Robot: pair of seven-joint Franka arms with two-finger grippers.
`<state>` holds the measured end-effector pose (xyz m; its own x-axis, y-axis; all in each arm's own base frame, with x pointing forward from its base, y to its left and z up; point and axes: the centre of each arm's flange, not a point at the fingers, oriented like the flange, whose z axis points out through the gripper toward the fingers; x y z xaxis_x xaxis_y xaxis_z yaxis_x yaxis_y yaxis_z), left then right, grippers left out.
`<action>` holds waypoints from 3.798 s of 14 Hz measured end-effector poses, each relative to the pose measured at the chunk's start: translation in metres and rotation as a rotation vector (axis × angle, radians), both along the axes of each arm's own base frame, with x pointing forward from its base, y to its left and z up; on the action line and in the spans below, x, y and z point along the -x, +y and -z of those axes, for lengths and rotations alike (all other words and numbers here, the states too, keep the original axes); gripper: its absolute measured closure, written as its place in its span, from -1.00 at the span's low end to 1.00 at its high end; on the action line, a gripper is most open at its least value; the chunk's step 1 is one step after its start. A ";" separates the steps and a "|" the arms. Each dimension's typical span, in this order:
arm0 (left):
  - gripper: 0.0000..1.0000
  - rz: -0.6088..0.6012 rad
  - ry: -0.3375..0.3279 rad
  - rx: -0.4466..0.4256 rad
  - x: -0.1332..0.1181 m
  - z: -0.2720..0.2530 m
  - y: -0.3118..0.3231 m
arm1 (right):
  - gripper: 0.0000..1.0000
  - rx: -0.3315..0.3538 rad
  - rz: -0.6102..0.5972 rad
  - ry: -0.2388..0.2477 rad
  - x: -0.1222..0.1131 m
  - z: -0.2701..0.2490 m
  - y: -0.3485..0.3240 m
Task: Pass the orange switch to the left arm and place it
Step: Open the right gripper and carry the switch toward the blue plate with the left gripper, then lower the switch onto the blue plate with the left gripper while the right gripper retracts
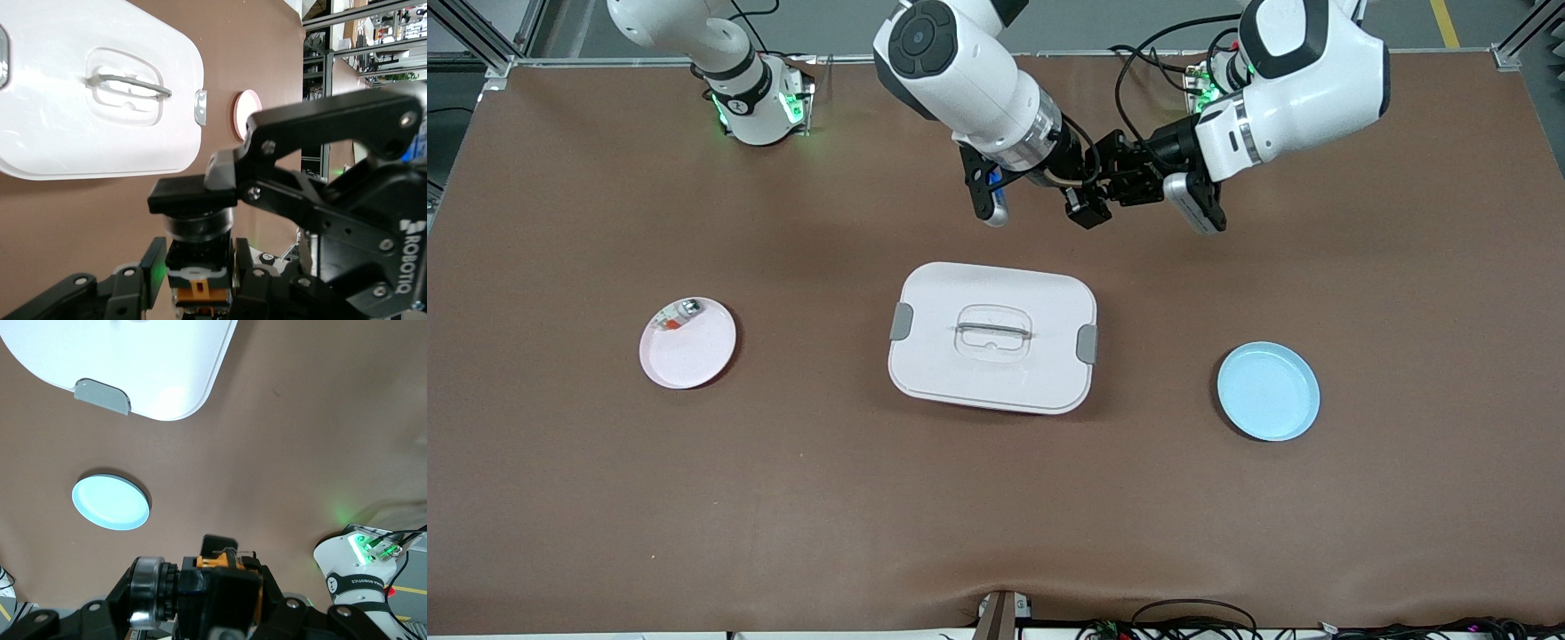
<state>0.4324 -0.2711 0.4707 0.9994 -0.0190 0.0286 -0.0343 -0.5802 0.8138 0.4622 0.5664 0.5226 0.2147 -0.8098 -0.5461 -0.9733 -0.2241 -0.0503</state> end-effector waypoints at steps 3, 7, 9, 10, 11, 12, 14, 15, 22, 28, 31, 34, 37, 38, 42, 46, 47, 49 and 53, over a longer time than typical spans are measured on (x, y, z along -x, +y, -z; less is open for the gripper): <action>0.16 -0.007 -0.001 0.004 -0.002 -0.001 0.003 | -0.47 0.001 0.001 0.001 0.000 0.002 0.001; 0.30 -0.016 0.004 0.014 -0.004 -0.002 0.004 | -0.47 -0.004 0.005 -0.005 -0.001 0.002 0.001; 0.30 -0.015 0.005 0.014 -0.004 -0.001 0.004 | -0.47 -0.003 0.005 -0.004 -0.002 0.003 0.001; 0.30 -0.012 0.003 0.014 -0.005 0.000 0.004 | -0.47 -0.002 0.006 -0.004 -0.002 0.003 0.001; 0.30 -0.007 -0.001 0.016 -0.005 0.001 0.004 | -0.47 -0.002 0.006 -0.003 -0.002 0.004 0.001; 0.30 -0.003 -0.004 0.018 -0.007 0.003 0.004 | -0.47 -0.001 0.008 -0.004 -0.003 0.005 0.001; 0.30 0.010 -0.016 0.022 -0.011 0.007 0.006 | -0.50 -0.002 0.014 -0.007 -0.005 0.008 0.001; 0.30 0.016 -0.027 0.024 -0.013 0.008 0.008 | -0.51 -0.006 0.018 -0.012 -0.006 0.009 0.002; 0.30 0.050 -0.172 -0.145 -0.051 0.004 0.075 | -1.00 -0.005 0.002 -0.007 -0.004 0.000 0.004; 0.30 0.185 -0.275 -0.332 -0.118 0.043 0.160 | -1.00 -0.012 -0.097 -0.071 -0.005 -0.031 -0.015; 0.30 0.325 -0.343 -0.535 -0.164 0.051 0.197 | -1.00 0.018 -0.222 -0.085 -0.013 -0.054 -0.052; 0.30 0.454 -0.381 -0.678 -0.191 0.065 0.211 | -1.00 0.037 -0.384 -0.122 -0.030 -0.070 -0.102; 0.30 0.609 -0.411 -0.747 -0.203 0.093 0.213 | -1.00 0.113 -0.550 -0.202 -0.033 -0.066 -0.142; 0.30 0.664 -0.423 -0.761 -0.205 0.103 0.215 | -1.00 0.132 -0.604 -0.223 -0.029 -0.062 -0.152; 0.30 0.926 -0.473 -0.813 -0.209 0.143 0.222 | -1.00 0.174 -0.809 -0.301 -0.035 -0.048 -0.224; 0.30 1.144 -0.524 -0.749 -0.210 0.193 0.224 | -1.00 0.269 -1.007 -0.346 -0.036 -0.031 -0.290; 0.30 1.196 -0.540 -0.753 -0.211 0.204 0.225 | -1.00 0.273 -1.050 -0.360 -0.039 -0.029 -0.307; 0.30 1.291 -0.565 -0.774 -0.213 0.222 0.227 | -1.00 0.270 -1.126 -0.389 -0.051 -0.029 -0.352; 0.30 1.384 -0.639 -0.748 -0.216 0.243 0.225 | -1.00 0.307 -1.225 -0.425 -0.068 -0.041 -0.438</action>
